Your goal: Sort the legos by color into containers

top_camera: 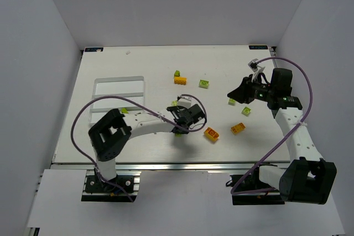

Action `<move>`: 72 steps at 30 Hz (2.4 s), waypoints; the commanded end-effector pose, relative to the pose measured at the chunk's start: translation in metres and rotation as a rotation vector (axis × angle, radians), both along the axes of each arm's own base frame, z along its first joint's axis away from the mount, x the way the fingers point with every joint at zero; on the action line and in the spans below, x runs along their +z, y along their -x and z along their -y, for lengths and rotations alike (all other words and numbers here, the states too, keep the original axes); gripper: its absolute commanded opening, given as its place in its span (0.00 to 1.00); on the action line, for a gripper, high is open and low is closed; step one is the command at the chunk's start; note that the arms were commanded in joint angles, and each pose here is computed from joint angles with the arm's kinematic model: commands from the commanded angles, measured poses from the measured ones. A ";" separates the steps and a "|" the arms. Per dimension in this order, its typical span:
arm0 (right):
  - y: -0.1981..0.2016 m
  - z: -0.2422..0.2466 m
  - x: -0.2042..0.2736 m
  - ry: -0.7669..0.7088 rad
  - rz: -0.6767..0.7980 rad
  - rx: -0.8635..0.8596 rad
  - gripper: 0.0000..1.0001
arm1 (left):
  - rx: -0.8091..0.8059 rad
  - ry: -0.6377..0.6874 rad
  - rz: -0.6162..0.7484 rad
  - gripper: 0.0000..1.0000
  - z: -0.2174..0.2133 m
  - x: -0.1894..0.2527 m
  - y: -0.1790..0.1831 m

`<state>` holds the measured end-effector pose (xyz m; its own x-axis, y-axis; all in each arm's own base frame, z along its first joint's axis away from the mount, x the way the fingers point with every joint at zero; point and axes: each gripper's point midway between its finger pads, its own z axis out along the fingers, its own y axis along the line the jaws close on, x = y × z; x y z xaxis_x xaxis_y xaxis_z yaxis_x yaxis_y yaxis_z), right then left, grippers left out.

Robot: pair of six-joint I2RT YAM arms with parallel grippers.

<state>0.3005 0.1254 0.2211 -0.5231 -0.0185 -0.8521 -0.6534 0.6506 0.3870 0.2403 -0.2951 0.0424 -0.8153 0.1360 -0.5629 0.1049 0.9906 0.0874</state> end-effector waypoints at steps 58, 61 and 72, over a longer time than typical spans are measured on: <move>0.025 -0.014 0.021 0.018 0.179 0.137 0.50 | -0.083 0.410 0.282 0.80 -0.006 0.093 -0.299; 0.025 -0.015 0.019 0.023 0.180 0.144 0.51 | -0.110 0.418 0.357 0.80 0.002 0.097 -0.320; 0.028 -0.024 0.018 0.041 0.196 0.181 0.51 | -0.067 0.327 0.294 0.71 0.003 0.038 -0.347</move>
<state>0.2694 0.1493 0.2337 -0.3792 -0.1244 -0.9169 -0.8020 0.5384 0.2586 0.5889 -0.3018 0.0876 -0.5965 -0.0649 -0.8000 0.2016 0.9527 -0.2276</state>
